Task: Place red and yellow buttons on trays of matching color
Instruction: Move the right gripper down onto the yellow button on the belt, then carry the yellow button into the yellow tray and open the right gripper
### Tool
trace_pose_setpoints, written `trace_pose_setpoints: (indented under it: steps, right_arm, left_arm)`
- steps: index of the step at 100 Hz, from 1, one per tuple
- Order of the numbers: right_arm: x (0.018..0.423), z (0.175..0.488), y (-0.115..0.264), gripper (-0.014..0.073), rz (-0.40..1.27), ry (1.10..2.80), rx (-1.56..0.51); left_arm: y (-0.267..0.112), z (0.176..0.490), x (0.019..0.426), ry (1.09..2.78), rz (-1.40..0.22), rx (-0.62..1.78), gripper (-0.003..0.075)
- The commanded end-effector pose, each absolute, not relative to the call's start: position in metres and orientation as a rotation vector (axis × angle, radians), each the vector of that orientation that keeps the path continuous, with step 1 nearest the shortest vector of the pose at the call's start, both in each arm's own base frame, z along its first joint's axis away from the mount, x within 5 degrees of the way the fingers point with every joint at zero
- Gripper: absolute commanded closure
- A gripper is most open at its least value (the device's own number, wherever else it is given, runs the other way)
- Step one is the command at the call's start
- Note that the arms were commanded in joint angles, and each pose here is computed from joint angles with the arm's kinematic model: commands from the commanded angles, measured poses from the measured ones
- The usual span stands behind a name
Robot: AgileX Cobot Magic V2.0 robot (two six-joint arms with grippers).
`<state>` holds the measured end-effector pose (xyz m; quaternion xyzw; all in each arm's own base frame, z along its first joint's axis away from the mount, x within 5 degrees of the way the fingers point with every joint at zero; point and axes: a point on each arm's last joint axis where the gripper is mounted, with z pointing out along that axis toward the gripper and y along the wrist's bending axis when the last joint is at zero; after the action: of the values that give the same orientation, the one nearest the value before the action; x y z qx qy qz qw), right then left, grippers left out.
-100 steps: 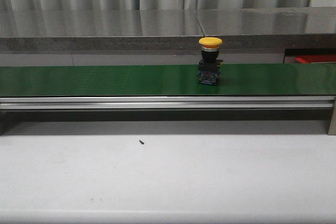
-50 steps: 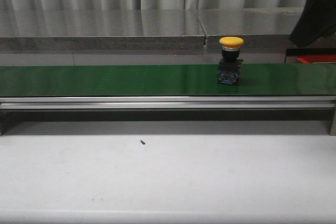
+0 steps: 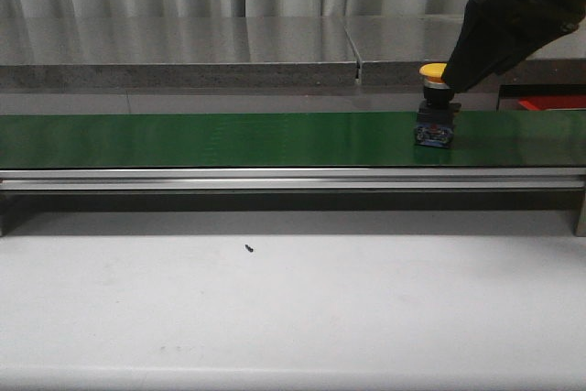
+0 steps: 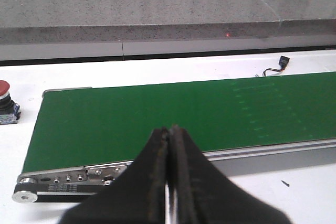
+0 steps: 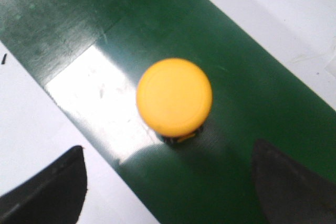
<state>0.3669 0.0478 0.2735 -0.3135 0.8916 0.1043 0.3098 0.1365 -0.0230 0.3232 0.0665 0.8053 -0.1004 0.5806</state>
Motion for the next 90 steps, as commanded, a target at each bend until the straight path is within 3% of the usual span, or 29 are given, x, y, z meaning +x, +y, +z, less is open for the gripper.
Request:
trace_pose_setpoints:
  steps: [1, 19, 26, 31, 44, 51, 70, 90]
  right_arm:
    - [0.372, 0.3, 0.048, -0.0032, 0.247, 2.251, -0.786]
    - [0.388, 0.293, 0.049, -0.0026, 0.251, 2.259, -0.787]
    - [0.391, 0.289, 0.049, 0.0015, 0.256, 2.27, -0.786]
    - [0.391, 0.287, 0.049, 0.0085, 0.264, 2.28, -0.773]
    - [0.391, 0.289, 0.048, 0.0365, 0.274, 2.302, -0.75]
    - [0.39, 0.292, 0.047, 0.0444, 0.288, 2.316, -0.74]
    - [0.377, 0.326, 0.024, 0.0451, 0.299, 2.324, -0.601]
    - [0.344, 0.366, -0.044, 0.0451, 0.158, 2.331, -0.263]
  left_arm:
    - [-0.022, 0.337, 0.138, 1.8, -0.233, 0.116, 0.0739]
    - [-0.022, 0.337, 0.138, 1.8, -0.233, 0.116, 0.0739]
    - [-0.022, 0.337, 0.138, 1.8, -0.233, 0.116, 0.0739]
    - [-0.022, 0.337, 0.138, 1.8, -0.233, 0.116, 0.0739]
    - [-0.022, 0.337, 0.138, 1.8, -0.233, 0.116, 0.0739]
    - [-0.022, 0.337, 0.138, 1.8, -0.233, 0.116, 0.0739]
    - [-0.022, 0.337, 0.138, 1.8, -0.233, 0.116, 0.0739]
    - [-0.022, 0.337, 0.138, 1.8, -0.233, 0.116, 0.0739]
